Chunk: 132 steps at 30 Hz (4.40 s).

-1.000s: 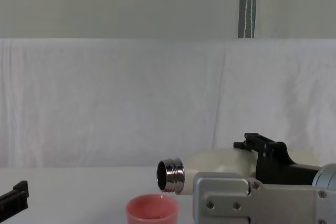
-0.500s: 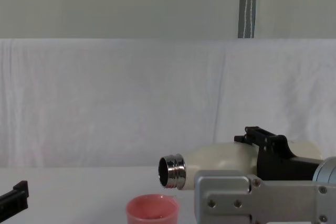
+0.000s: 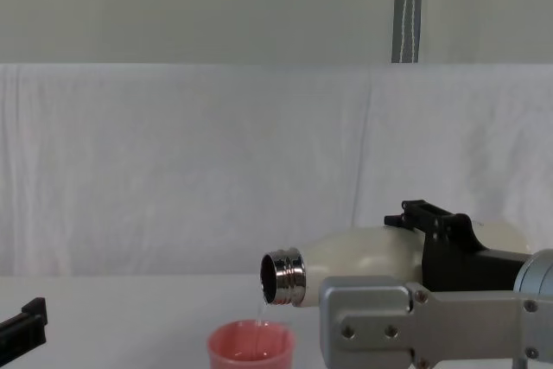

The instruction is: Grasp the thermos with one hand and pour water into the cup lid.

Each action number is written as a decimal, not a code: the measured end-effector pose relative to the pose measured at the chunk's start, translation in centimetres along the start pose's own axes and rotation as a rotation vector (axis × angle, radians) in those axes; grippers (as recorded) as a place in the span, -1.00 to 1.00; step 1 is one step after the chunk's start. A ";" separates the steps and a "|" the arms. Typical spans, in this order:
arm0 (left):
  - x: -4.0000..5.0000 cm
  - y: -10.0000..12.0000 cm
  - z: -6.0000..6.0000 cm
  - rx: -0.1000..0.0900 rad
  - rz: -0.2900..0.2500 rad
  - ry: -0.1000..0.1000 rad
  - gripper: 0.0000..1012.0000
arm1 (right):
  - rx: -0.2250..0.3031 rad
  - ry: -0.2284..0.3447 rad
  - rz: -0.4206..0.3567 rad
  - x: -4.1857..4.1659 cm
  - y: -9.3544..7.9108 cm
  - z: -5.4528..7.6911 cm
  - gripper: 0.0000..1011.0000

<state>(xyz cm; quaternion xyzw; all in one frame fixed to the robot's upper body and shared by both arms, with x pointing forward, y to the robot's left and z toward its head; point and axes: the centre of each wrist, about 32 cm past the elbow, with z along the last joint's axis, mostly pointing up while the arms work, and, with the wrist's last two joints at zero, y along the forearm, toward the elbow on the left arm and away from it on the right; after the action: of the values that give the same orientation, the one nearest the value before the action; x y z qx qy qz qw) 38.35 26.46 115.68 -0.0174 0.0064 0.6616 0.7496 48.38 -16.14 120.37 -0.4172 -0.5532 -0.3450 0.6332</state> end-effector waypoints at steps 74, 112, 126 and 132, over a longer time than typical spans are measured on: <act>0.00 0.0 0.0 0.000 0.000 0.000 0.98 | 0.004 -0.023 0.001 0.87 0.2 -0.2 0.88; 0.00 0.0 0.0 0.000 0.000 0.000 0.98 | 0.007 -0.047 -0.005 1.22 0.2 -0.2 0.88; 0.00 0.0 0.0 0.000 0.000 0.000 0.98 | 0.009 -0.046 -0.006 1.13 0.4 -0.1 0.88; 0.00 0.0 0.0 0.000 0.000 0.000 0.98 | 0.007 -0.033 -0.009 1.12 0.3 -0.2 0.88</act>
<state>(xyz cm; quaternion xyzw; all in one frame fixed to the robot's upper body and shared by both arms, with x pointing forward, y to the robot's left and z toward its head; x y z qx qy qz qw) 38.35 26.45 115.68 -0.0174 0.0064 0.6616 0.7496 48.93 -16.17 121.41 -0.4180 -0.5665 -0.3391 0.6240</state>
